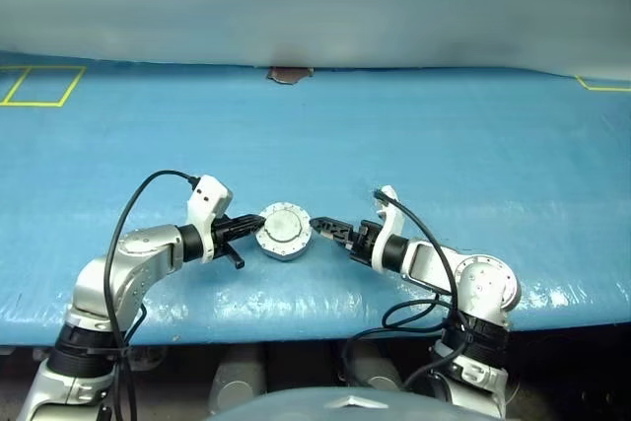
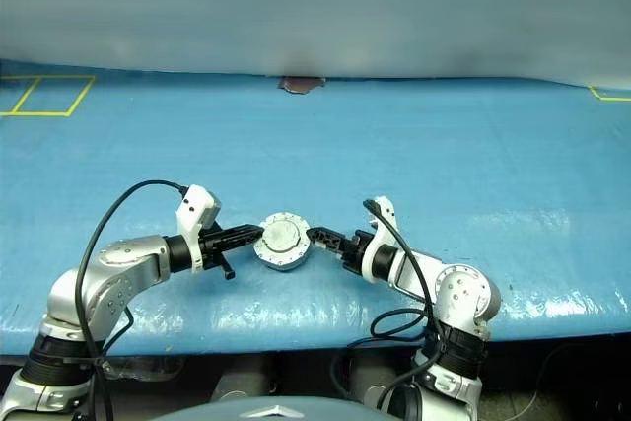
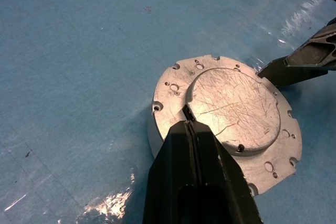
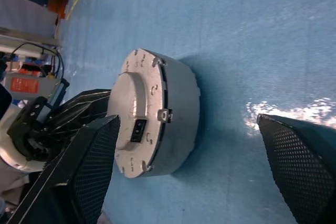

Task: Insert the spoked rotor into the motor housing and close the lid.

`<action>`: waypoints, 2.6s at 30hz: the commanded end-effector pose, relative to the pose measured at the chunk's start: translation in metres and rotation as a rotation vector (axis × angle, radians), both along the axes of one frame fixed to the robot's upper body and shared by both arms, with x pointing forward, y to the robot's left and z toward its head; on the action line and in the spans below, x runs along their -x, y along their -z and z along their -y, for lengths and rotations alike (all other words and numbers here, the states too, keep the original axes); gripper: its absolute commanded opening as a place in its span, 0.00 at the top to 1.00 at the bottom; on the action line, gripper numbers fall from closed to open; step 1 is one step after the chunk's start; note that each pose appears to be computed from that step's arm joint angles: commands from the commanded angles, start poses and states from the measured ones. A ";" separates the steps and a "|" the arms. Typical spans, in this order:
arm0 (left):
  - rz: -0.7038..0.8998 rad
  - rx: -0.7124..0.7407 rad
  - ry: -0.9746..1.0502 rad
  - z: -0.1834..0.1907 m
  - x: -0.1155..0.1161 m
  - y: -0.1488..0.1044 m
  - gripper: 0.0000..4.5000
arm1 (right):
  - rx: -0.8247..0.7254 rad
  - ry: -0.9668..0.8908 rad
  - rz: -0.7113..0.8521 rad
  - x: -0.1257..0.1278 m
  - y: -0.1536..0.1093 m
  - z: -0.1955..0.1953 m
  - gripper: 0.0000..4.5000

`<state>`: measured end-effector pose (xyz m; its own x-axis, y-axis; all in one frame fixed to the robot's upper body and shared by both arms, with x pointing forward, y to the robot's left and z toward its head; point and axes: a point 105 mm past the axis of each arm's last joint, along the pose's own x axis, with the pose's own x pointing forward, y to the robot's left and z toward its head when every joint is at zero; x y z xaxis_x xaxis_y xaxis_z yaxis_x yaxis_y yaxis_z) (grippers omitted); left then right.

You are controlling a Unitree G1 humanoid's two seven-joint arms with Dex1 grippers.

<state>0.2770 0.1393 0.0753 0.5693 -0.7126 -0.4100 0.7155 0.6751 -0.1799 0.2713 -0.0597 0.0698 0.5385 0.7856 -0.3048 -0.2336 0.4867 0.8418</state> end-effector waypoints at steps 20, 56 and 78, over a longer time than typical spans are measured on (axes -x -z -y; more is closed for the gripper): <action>-0.026 0.000 0.025 0.006 0.005 0.009 1.00 | -0.415 -0.118 -0.187 0.024 -0.005 -0.076 0.02; -0.037 0.002 0.029 0.007 0.006 0.014 1.00 | -0.402 -0.110 -0.329 0.044 0.032 -0.062 0.73; 0.136 0.401 -0.320 -0.037 0.014 -0.044 1.00 | -0.462 0.012 -0.293 0.033 0.026 -0.045 0.73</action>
<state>0.2673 0.1720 0.1072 0.7914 -0.6023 -0.1046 0.5310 0.7621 -0.3706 0.2362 -0.0237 0.0389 0.4663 0.8792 -0.0977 0.0333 0.0929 0.9951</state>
